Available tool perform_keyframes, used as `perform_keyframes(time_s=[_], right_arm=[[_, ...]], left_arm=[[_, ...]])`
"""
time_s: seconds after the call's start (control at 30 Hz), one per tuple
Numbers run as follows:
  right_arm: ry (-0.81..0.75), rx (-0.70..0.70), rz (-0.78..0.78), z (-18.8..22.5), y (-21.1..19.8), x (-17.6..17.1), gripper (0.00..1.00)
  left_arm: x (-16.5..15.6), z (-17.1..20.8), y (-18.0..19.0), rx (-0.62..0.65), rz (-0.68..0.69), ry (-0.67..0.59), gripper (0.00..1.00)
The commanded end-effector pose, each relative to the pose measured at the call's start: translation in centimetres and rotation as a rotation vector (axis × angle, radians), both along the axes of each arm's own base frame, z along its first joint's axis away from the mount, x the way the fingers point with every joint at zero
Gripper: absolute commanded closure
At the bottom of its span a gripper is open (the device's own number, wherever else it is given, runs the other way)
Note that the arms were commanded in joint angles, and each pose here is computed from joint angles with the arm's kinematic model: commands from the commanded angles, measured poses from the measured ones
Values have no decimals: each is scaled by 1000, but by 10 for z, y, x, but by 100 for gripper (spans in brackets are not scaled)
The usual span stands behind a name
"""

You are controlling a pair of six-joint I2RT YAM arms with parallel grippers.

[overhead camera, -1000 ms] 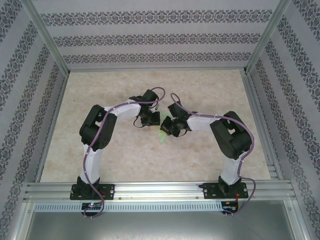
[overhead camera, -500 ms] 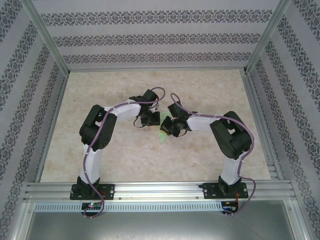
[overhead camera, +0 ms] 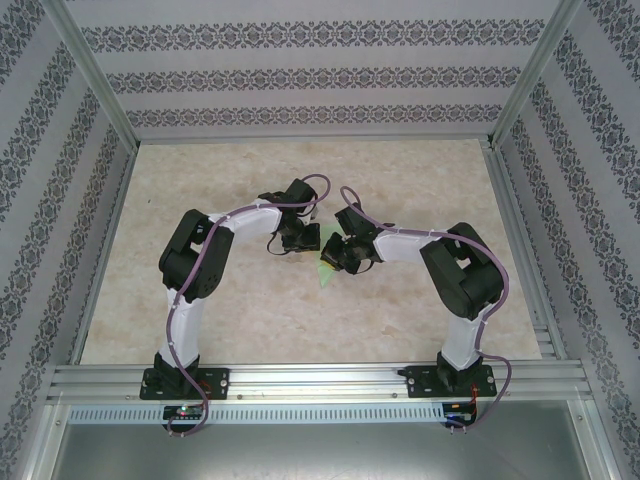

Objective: Fold a paper plane with a square sheet of paper (pick it up from the middle)

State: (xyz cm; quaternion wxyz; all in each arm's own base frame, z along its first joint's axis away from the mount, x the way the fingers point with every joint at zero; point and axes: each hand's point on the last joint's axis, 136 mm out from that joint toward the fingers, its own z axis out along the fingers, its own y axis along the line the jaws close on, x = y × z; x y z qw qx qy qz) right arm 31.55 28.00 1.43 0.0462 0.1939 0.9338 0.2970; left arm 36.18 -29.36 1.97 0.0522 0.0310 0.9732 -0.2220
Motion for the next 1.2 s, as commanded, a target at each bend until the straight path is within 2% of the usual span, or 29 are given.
perform_keyframes(time_s=[0.0,0.33,0.53,0.73,1.03,1.17], right_arm=[[0,-50,-4,-4,-8,-4,94],[32,-67,-16,-14,-12,-9,91],[39,-66,-19,-15,-12,-11,79],[36,-58,-18,-13,-11,-10,73],[36,-57,-20,-14,-11,-11,60],[45,-69,-21,-17,-14,-13,58]], left_arm=[[-6,-18,8,42,6,52,88],[-1,-6,8,42,12,31,88],[17,24,17,25,83,-23,84],[28,35,42,-11,193,-33,84],[24,42,48,-68,205,-21,83],[20,42,42,-105,191,-6,83]])
